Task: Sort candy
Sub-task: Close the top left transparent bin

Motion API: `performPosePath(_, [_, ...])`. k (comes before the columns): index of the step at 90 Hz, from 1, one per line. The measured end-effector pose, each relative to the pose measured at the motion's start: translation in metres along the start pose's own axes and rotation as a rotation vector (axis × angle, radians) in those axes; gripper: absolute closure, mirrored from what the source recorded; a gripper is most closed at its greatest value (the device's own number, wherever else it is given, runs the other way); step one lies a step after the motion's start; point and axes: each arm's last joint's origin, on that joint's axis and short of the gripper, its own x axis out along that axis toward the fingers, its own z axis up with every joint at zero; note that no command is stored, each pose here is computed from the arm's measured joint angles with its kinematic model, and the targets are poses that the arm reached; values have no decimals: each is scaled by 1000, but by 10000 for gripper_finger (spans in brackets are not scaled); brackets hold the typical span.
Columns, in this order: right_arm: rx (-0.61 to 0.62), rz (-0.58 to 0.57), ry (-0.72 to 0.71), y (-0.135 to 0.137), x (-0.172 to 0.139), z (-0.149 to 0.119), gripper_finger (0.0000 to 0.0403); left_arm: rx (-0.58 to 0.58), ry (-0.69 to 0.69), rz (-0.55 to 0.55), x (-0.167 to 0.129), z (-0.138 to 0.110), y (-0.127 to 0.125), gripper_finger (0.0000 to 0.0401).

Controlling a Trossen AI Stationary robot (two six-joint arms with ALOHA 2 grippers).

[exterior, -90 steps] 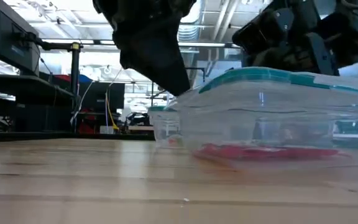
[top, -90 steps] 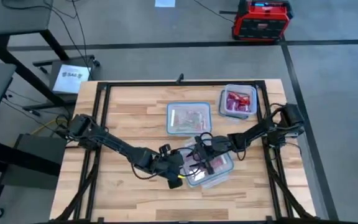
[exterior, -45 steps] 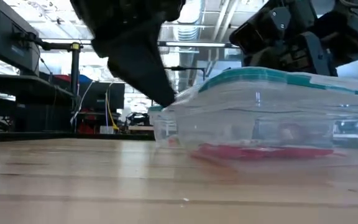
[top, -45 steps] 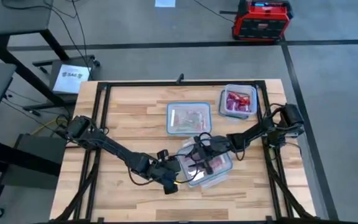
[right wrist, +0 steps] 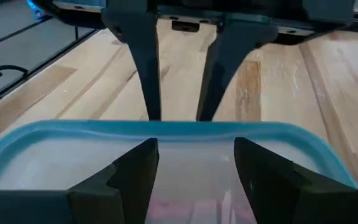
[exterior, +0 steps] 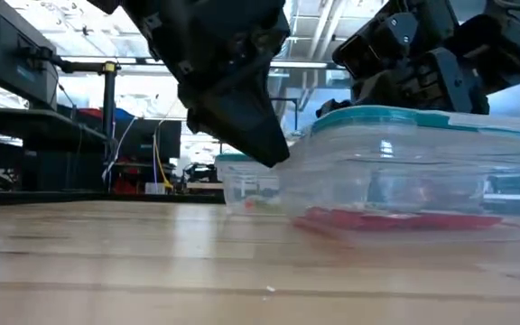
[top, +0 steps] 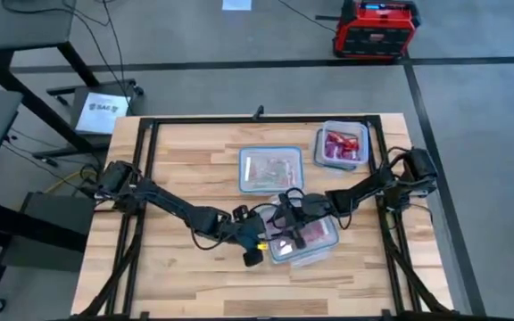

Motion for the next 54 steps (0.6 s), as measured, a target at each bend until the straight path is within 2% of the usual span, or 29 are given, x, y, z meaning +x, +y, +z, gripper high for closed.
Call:
performPosePath(26, [-24,8,6,0,0,0,201,6,-29,20,22,-2,0,283])
performPosePath(32, [-22,3,3,-1,-2,1,201,16,14,24,21,0,-1,283])
performPosePath(41, [-17,-38,-12,-4,-11,11,201,19,101,87,-2,8,1,283])
performPosePath(54, [29,-24,-7,-2,-32,34,201,51,121,127,-48,30,0,283])
